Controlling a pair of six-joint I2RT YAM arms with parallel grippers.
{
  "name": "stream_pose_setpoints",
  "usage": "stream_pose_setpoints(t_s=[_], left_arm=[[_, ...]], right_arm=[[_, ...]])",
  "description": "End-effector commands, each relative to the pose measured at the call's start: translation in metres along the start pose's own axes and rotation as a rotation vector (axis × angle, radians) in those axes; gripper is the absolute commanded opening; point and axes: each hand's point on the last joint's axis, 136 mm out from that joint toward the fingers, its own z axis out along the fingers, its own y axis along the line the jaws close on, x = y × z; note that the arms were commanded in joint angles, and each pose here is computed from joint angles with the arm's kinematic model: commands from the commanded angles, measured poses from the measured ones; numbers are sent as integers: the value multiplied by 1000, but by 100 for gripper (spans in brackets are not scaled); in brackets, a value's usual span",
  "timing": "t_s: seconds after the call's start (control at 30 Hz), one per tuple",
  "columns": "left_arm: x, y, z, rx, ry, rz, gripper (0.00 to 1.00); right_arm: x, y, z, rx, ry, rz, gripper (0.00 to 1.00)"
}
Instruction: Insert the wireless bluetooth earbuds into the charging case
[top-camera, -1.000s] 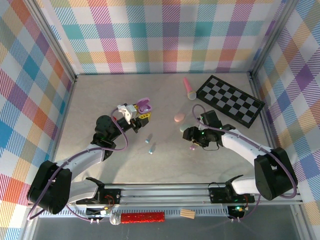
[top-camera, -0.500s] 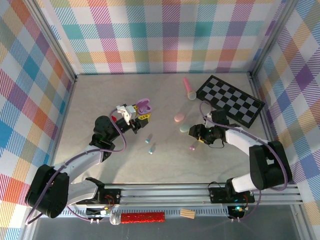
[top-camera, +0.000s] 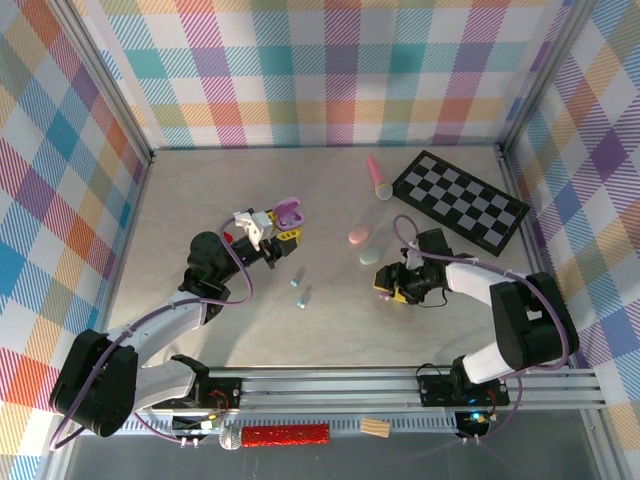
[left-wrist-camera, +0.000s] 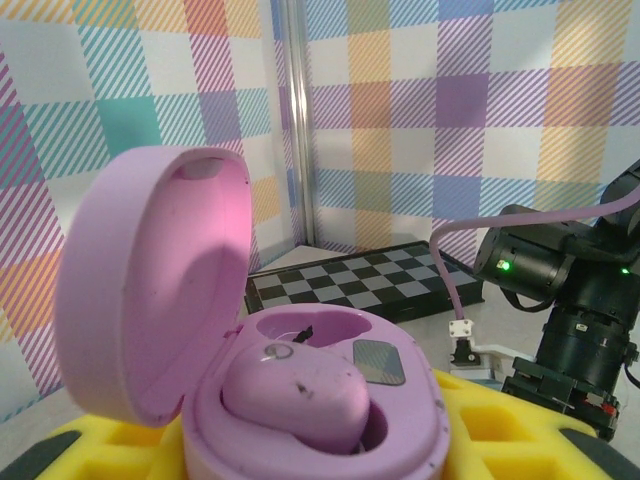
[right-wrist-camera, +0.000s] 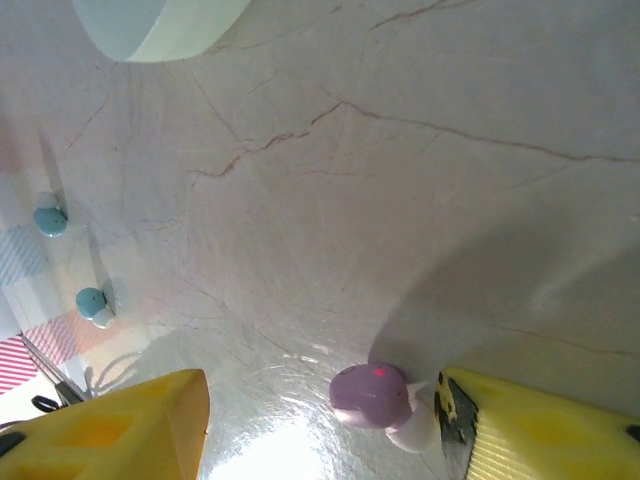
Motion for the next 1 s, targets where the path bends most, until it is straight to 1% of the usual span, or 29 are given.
stream_pose_setpoints(t_s=[0.0,0.3,0.43,0.6,0.77,0.97], left_arm=[[-15,-4,3,23,-33,33,41],[-14,-3,5,24,-33,33,41],[-14,-4,6,34,-35,36,41],[-12,-8,5,51,-29,45,41],[-10,-10,2,54,-14,49,41],[-10,-12,-2,52,5,63,41]], right_arm=[[24,1,2,-16,68,23,61],[34,26,-8,-64,70,-29,60],[23,18,-22,25,-7,-73,60],[-4,16,-28,20,-69,-97,59],[-17,22,-13,-33,-15,-120,59],[-14,20,4,-80,42,-89,58]])
